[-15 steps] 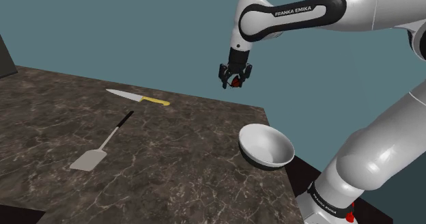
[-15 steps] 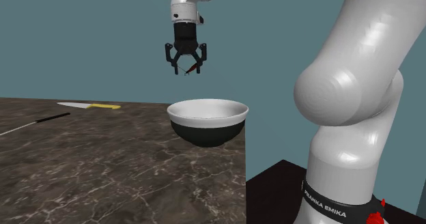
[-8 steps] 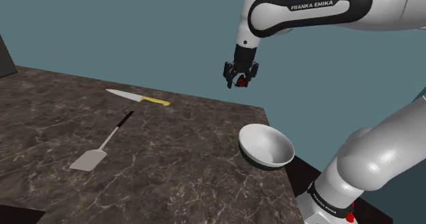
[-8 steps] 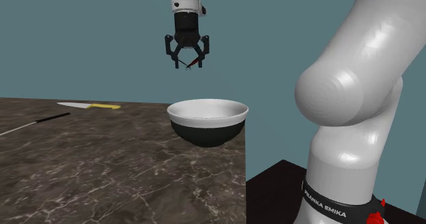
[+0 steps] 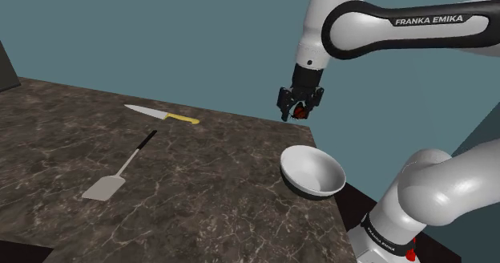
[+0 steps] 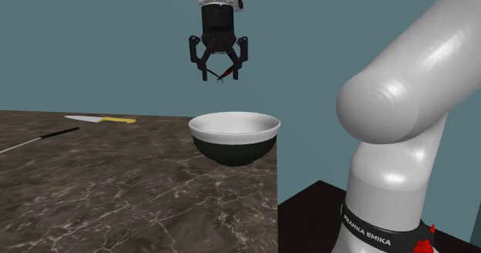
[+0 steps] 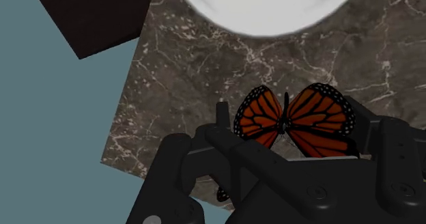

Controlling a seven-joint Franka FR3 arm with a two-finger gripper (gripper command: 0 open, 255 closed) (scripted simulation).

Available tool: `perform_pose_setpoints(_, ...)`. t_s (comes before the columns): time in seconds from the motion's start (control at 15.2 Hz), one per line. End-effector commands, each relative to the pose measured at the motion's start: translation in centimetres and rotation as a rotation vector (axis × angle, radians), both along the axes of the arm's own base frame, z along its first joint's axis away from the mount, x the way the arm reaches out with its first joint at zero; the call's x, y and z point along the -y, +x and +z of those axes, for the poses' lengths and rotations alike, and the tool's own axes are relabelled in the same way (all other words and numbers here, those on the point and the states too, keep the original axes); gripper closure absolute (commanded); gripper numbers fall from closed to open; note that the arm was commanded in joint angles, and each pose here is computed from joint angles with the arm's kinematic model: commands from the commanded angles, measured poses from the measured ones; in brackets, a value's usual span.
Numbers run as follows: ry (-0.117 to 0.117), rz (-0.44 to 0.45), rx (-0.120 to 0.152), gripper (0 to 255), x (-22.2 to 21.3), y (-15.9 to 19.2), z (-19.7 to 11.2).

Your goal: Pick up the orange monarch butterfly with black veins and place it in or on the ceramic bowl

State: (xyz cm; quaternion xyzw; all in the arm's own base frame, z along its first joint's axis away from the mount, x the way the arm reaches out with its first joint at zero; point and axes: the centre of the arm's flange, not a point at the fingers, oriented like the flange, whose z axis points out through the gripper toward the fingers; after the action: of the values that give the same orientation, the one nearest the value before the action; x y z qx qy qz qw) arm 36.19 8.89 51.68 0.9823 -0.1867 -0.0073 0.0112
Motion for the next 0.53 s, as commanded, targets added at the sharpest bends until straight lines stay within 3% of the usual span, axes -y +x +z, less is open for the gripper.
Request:
perform_pose_setpoints(0.0,0.0,-0.001,0.0,255,-0.9,-2.3,-0.2)
perform_pose_setpoints(0.46,0.0,-0.001,0.0,255,-4.5,-10.8,-0.6)
